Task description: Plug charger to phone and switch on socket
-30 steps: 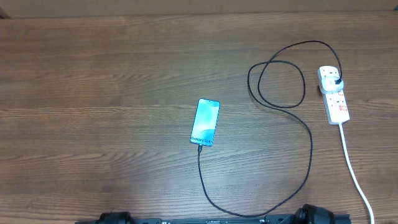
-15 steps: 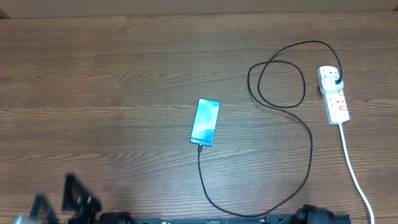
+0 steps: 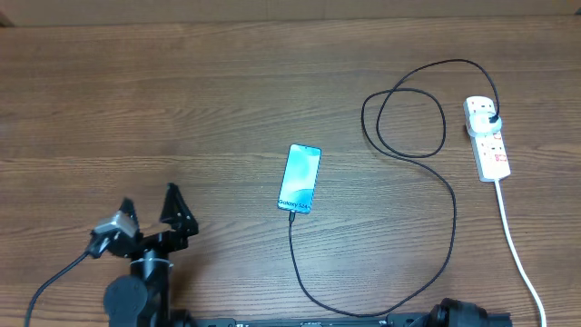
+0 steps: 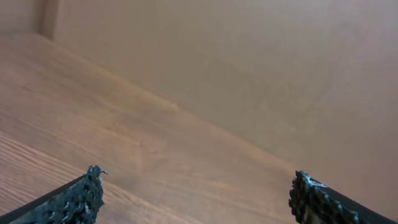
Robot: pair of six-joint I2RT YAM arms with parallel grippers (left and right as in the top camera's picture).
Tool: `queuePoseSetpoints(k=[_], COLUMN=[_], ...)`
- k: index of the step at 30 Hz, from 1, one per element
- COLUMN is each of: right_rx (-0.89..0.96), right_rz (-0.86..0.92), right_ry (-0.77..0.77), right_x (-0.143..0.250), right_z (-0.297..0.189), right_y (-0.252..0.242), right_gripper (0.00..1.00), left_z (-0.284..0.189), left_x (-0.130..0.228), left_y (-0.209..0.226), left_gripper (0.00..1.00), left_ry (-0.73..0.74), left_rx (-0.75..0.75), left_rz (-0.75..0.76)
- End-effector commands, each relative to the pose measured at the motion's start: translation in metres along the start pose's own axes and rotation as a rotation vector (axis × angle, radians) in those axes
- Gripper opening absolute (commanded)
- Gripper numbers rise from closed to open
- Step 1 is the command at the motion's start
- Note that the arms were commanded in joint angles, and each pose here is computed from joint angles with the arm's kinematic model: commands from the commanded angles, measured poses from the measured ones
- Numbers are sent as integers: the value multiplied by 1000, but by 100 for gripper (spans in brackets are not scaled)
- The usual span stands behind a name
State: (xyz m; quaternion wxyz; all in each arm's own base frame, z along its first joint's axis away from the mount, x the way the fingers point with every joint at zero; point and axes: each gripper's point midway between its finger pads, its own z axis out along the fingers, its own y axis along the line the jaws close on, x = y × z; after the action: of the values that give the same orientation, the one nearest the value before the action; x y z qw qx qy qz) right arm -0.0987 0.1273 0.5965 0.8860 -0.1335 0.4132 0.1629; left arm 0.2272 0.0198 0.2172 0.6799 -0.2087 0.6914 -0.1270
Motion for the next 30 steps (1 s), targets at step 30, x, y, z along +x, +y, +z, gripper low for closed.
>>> queuePoseSetpoints(k=[30], right_rx=[26], right_rz=[-159], right_ry=[-243], right_x=[-36], right_z=[-87], right_y=[51], right_gripper=[13], left_z=[18], left_x=[66], left_y=[2], left_gripper=[100], left_ry=[84], left_rx=[141], left_rz=[265])
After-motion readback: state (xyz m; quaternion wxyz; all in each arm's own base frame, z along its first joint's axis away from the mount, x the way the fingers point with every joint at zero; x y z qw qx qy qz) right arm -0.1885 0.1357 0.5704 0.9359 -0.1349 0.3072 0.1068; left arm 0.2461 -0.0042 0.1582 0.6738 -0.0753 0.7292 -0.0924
